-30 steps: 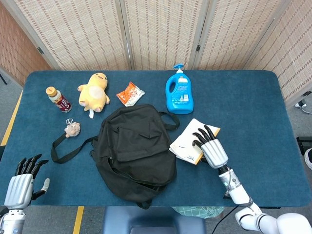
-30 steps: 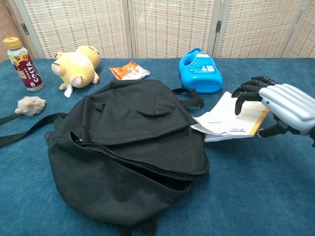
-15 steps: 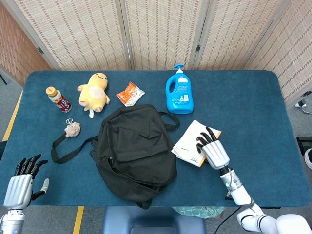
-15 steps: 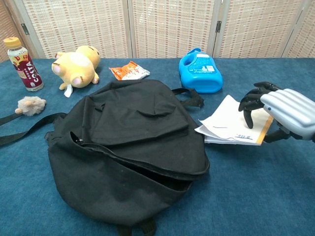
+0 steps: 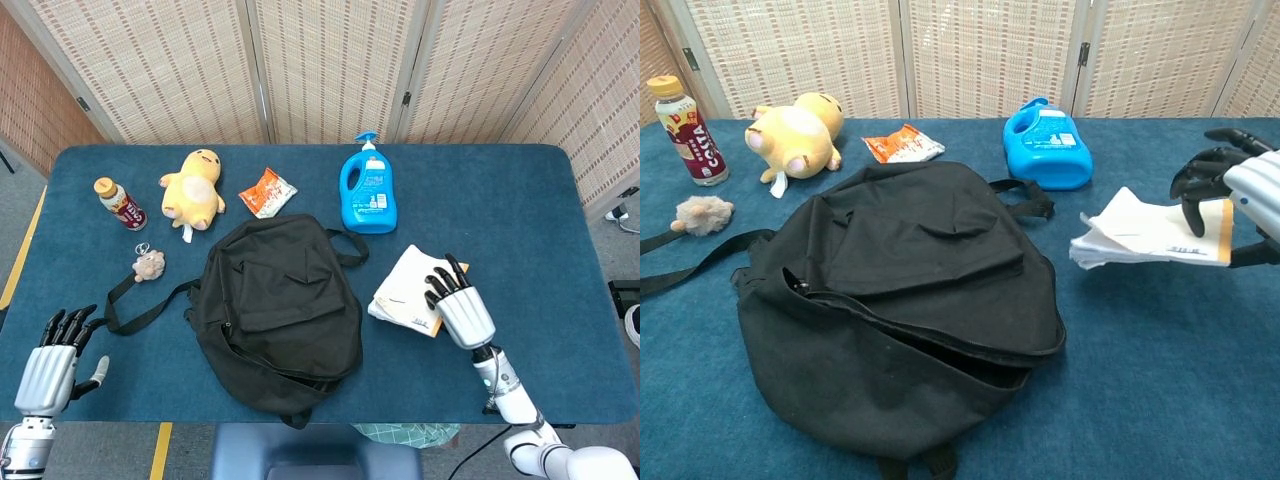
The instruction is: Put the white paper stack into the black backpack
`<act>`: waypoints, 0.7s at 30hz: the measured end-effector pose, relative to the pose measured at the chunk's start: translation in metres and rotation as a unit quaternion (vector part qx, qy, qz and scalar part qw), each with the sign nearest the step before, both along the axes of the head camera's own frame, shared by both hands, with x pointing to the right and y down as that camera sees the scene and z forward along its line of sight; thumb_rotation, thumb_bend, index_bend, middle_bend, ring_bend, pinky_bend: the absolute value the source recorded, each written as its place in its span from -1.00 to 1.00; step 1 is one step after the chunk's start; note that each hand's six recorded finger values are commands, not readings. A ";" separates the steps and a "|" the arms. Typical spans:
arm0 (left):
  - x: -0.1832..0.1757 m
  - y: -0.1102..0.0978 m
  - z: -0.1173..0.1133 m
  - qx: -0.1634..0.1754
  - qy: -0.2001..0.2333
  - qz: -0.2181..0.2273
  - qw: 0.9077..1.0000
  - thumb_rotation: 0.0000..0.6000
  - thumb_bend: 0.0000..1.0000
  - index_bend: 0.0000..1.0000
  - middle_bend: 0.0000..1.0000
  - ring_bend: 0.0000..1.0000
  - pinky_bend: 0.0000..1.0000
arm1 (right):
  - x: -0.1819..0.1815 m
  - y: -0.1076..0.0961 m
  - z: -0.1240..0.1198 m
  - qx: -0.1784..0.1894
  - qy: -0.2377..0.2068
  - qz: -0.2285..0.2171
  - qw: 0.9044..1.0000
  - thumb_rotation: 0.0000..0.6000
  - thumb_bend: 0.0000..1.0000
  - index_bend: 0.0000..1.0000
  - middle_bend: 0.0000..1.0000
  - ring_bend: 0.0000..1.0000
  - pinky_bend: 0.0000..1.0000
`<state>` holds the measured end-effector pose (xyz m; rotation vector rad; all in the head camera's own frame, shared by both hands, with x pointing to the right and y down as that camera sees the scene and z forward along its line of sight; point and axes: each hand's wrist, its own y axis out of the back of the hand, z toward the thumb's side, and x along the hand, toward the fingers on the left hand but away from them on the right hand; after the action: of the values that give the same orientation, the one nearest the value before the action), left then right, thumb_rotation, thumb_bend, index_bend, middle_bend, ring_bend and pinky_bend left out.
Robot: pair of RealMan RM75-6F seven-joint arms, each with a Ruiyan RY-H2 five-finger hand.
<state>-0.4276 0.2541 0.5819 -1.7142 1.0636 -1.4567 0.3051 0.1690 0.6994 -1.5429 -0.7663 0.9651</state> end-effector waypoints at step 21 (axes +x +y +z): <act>0.116 -0.063 0.022 -0.076 0.116 0.222 0.965 1.00 -0.10 -0.41 -0.75 -0.75 -1.00 | 0.012 -0.033 -0.113 0.157 -0.051 -0.026 0.986 1.00 -0.13 0.40 -0.19 -0.48 -0.85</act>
<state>-0.3120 0.1913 0.6038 -2.1073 0.6297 -1.0921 0.3167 0.1360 0.5867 -1.3359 -0.9003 0.6914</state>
